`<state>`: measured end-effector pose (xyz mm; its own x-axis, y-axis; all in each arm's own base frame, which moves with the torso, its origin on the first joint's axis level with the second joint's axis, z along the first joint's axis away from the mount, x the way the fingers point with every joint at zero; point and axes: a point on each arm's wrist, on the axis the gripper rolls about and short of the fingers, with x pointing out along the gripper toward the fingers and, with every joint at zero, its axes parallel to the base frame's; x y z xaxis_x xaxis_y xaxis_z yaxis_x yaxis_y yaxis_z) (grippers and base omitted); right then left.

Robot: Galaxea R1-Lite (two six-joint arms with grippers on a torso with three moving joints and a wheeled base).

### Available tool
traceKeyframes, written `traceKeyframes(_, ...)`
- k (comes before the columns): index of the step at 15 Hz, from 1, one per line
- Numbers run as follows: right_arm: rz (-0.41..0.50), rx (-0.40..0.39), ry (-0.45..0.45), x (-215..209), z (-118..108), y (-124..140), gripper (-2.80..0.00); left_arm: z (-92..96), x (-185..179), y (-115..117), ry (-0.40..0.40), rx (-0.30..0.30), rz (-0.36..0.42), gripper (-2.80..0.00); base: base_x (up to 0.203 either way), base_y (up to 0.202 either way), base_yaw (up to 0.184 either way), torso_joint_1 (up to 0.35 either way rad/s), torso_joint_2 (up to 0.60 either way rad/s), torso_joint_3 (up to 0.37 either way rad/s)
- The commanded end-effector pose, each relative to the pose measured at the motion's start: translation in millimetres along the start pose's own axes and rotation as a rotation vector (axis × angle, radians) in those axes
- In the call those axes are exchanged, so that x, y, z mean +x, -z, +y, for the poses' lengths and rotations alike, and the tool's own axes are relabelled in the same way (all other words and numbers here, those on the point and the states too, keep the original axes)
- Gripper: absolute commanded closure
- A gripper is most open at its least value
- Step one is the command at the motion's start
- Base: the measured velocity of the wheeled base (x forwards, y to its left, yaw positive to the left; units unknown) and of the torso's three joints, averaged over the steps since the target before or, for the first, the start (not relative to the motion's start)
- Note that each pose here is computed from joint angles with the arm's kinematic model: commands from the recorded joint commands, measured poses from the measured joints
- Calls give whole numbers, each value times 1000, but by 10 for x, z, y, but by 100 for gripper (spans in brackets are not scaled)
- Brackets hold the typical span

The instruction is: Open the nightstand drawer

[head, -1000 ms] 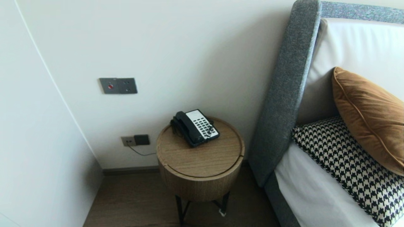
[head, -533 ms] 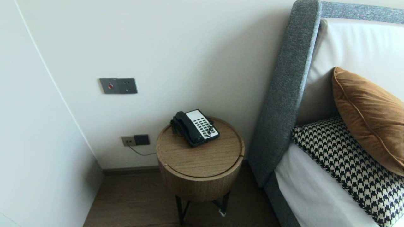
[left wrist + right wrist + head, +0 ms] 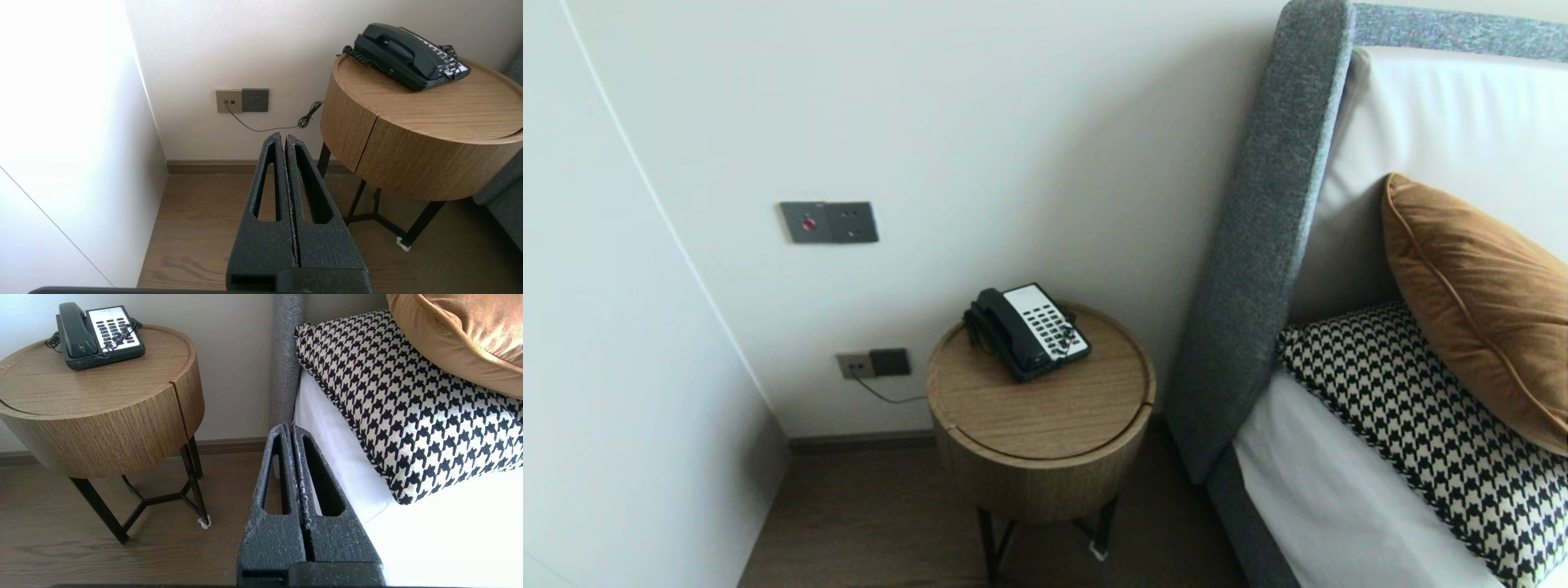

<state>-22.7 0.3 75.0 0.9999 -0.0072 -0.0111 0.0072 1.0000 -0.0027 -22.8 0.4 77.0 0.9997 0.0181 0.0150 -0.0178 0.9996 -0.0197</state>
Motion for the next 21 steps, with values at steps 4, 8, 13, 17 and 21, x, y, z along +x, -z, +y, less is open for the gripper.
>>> traceKeyframes(4,3,0,0,2,0,-1,0,0,0,0,-2,0,0,0,0,0,0,0,0,0)
traceKeyframes(8,3,0,0,2,0,-1,0,0,0,0,-1,0,0,0,0,0,0,0,0,0)
traceKeyframes(13,3,0,0,2,0,0,0,0,0,0,-2,0,0,0,0,0,0,0,0,0)
traceKeyframes(17,3,0,0,2,0,-1,0,0,0,-1,0,2,-1,0,0,0,0,0,0,0)
traceKeyframes(21,3,0,0,2,0,-1,0,0,0,-2,0,4,-2,0,0,0,0,0,0,0)
